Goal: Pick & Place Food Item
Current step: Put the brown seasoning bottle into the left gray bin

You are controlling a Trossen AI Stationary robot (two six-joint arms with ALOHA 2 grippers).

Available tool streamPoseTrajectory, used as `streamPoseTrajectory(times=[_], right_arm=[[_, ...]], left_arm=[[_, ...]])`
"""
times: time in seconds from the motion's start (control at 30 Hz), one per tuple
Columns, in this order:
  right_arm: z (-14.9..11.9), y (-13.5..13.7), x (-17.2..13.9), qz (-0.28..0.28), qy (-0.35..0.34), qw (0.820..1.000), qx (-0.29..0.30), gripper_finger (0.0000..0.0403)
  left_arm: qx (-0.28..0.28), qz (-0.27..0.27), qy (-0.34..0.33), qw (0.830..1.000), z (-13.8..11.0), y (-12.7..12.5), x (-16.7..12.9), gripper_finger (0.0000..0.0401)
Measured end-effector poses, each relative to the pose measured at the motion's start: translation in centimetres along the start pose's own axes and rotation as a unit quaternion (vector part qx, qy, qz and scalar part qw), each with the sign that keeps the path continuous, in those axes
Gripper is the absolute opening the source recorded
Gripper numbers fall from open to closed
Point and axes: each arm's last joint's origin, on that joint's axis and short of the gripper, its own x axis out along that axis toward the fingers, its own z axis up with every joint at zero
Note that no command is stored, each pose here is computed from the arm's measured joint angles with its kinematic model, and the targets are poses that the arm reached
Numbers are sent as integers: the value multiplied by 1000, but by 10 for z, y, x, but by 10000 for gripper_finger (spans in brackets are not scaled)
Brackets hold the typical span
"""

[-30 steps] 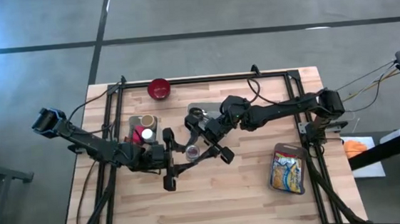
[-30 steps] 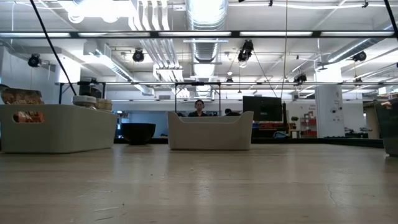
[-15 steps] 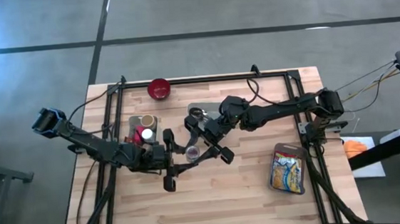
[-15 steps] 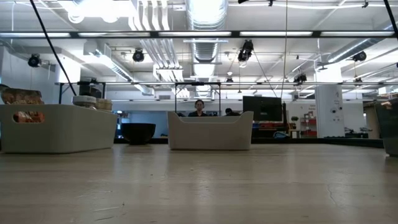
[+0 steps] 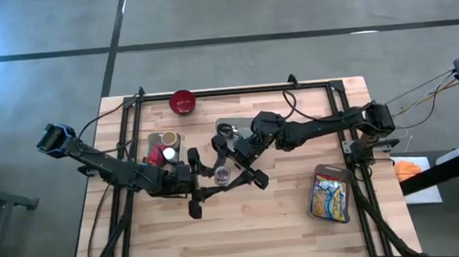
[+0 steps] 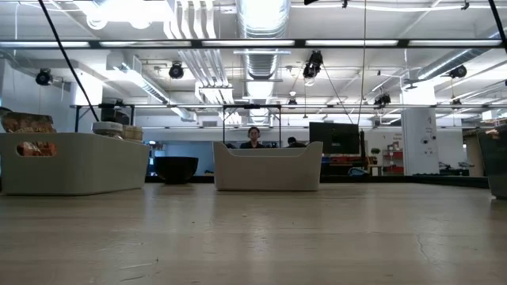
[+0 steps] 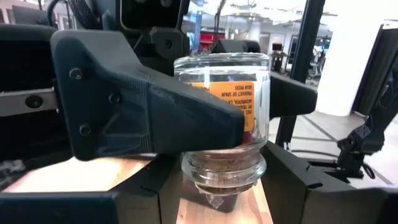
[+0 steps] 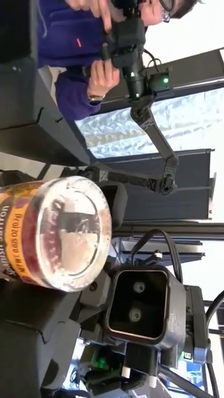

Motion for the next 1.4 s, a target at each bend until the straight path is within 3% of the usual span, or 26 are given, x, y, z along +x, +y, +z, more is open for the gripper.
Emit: streamPoseTrajectory(times=[0.37, 0.73, 1.03, 1.4], right_arm=[[5, 0, -11, -16, 38, 999, 30, 256], [4, -1, -12, -32, 43, 998, 39, 257], [0, -2, -12, -47, 57, 996, 53, 255], [-3, -4, -16, -60, 77, 993, 71, 167]], left_arm=[[-50, 6, 85, 995, 1, 5, -23, 171], [-56, 26, 95, 994, -1, 7, -26, 171], [-93, 56, 129, 986, -9, 10, -28, 171], [-105, 102, 153, 977, -12, 17, -36, 171]])
